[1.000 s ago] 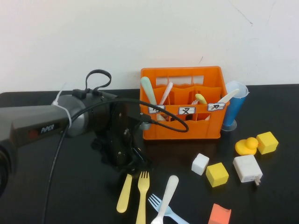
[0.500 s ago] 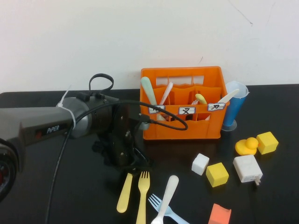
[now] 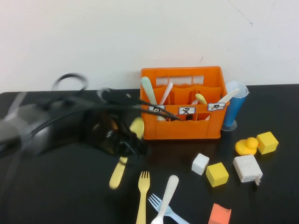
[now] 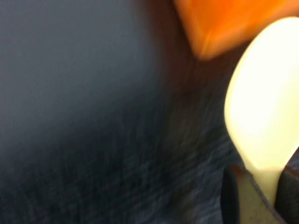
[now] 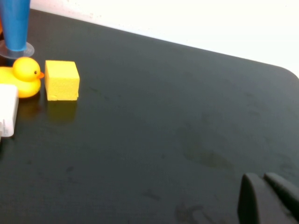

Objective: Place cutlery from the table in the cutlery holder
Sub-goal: Pick up the spoon, then place the spoon on the box

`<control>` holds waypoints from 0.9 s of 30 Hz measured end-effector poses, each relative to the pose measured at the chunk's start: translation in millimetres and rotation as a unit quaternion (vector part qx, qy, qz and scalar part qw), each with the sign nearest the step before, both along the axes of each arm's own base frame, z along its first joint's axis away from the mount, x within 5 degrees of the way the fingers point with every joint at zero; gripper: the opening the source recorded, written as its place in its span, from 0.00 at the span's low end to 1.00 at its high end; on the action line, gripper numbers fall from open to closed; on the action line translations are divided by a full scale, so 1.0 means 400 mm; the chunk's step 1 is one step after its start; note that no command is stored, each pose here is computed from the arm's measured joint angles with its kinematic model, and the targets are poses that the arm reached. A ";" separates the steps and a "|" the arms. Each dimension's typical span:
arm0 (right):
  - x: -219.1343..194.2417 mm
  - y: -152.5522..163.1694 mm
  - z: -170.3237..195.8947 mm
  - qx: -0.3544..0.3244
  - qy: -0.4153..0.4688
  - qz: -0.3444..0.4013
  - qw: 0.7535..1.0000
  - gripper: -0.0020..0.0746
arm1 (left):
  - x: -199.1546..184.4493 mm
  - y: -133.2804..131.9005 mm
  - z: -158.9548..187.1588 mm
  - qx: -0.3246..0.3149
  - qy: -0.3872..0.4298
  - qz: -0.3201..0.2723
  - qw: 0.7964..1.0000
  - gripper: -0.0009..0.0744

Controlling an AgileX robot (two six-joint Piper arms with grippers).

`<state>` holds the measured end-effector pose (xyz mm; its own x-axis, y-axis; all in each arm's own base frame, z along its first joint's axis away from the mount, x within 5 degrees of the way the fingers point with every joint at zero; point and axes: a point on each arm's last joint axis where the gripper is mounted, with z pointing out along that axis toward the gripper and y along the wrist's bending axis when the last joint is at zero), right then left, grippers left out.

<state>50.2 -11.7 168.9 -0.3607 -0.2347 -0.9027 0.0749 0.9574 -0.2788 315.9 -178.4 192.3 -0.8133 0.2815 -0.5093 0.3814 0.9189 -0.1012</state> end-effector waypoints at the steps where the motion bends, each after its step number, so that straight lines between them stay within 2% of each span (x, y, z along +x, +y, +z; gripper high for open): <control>1: 0.000 0.000 0.000 0.000 0.000 0.000 1.000 0.02 | -0.017 0.010 0.020 -0.023 -0.039 0.005 0.999 0.14; 4: 0.000 0.000 0.000 0.000 0.000 0.000 1.000 0.02 | -0.063 0.041 0.061 -0.083 -0.146 0.019 0.986 0.14; 7: 0.000 0.000 0.000 0.000 0.000 0.000 1.000 0.02 | -0.096 0.065 0.093 -0.131 -0.246 0.028 0.960 0.14; 12: 0.000 0.000 0.000 0.000 0.000 0.000 1.000 0.02 | -0.100 0.073 0.151 -0.202 -0.400 0.029 0.893 0.14; 15: 0.000 0.000 0.000 0.000 0.000 0.000 1.000 0.02 | -0.088 0.065 0.169 -0.236 -0.473 0.023 0.849 0.14; 17: 0.000 0.000 0.000 0.000 0.000 0.000 1.000 0.02 | -0.075 0.058 0.164 -0.251 -0.503 0.024 0.827 0.14; 18: 0.000 0.000 0.000 0.000 0.000 0.000 1.000 0.02 | -0.065 0.053 0.159 -0.257 -0.510 0.025 0.820 0.14; 27: 0.000 0.000 0.000 0.000 0.000 0.000 1.000 0.02 | 0.057 -0.015 0.092 -0.260 -0.497 0.028 0.827 0.14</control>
<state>50.2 -11.7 168.9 -0.3607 -0.2347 -0.9027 0.0749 0.9574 -0.2788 338.5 -184.5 229.2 0.0765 -0.2107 -0.9746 0.4723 0.8685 -0.1507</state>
